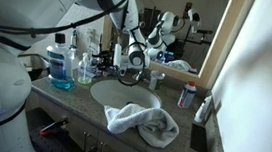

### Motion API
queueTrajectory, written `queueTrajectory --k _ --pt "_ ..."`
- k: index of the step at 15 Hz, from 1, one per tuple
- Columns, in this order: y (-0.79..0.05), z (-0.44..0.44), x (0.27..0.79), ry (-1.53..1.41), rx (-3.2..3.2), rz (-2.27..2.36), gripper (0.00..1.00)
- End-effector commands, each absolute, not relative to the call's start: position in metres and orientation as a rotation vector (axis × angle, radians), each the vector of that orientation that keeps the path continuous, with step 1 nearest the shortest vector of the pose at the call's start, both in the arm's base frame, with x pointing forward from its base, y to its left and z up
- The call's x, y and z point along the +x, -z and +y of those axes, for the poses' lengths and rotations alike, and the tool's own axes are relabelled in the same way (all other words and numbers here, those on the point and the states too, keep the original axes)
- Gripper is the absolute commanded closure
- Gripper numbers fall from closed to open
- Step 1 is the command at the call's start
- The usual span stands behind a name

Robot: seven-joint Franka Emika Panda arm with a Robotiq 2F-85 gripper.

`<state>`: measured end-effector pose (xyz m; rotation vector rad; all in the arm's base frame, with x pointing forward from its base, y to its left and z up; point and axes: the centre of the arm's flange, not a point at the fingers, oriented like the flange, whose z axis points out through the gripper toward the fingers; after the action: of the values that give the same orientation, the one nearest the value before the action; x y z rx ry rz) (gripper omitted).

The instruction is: Move the white object near the white tube to the left

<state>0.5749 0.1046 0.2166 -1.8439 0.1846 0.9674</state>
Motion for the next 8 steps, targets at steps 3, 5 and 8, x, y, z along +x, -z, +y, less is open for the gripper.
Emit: queueTrajectory --k 3,5,8 --pt "-0.2156 0.1008 0.5743 -0.995 -1.812 0.218 0.00" --pt "-0.2152 0.1005 0.5735 -1.000 -1.815 0.212 0.00" --pt "-0.2140 0.0982 0.5711 -1.022 -1.833 0.188 0.00"
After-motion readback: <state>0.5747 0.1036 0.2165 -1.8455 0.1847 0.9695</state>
